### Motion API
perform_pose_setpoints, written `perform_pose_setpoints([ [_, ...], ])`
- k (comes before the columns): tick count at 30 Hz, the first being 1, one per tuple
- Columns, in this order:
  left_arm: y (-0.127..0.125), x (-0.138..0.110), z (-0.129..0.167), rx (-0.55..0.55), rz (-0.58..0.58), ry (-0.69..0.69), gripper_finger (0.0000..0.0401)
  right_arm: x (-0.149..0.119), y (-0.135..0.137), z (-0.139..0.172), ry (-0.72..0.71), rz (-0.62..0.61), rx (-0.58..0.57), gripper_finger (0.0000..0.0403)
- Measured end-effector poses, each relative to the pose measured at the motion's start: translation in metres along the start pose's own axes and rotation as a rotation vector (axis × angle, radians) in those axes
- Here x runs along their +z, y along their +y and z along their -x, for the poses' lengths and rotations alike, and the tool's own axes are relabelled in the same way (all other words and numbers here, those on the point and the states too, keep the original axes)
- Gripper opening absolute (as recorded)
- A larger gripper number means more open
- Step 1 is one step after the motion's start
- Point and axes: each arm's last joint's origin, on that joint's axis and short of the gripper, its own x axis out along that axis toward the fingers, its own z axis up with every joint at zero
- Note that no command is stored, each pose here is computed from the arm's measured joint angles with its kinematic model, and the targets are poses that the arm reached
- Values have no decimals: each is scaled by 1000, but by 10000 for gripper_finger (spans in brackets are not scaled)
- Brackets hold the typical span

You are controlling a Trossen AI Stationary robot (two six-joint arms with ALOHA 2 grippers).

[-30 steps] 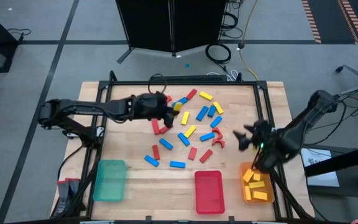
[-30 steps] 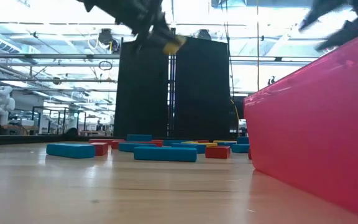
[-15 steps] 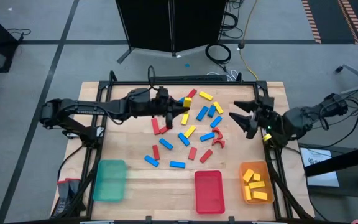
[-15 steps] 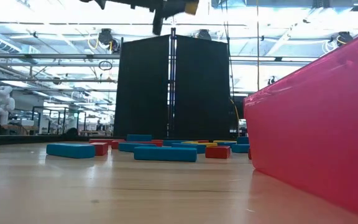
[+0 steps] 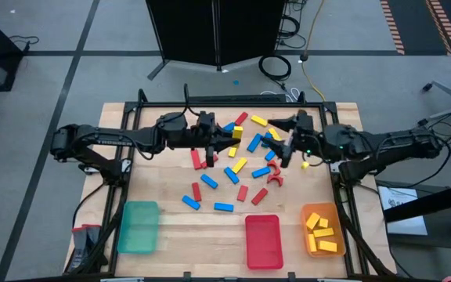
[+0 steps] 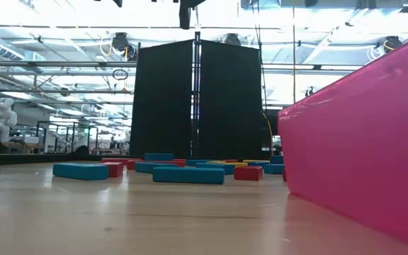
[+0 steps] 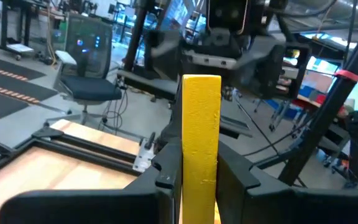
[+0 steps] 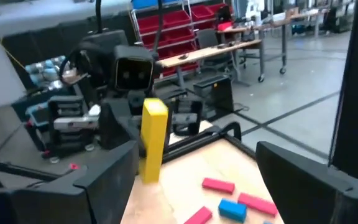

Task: Sort blocks
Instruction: Put the yellow block into the orange bin

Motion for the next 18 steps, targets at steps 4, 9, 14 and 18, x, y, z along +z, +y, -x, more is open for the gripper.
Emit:
perform_pose_setpoints([
  [4,-5,-1,-1,-15,-17,2,59,11,3,-18,9,52,46,320],
  [9,-9,-3,-1,-29,-46,6,59,13,3,-40,54,69,115,320],
  [14,-9,-3,-1,-26,-53,6,59,6,2,-56,102,70,155,320],
  [18,-9,-3,-1,-24,-69,5,59,5,3,-61,110,48,190,319],
])
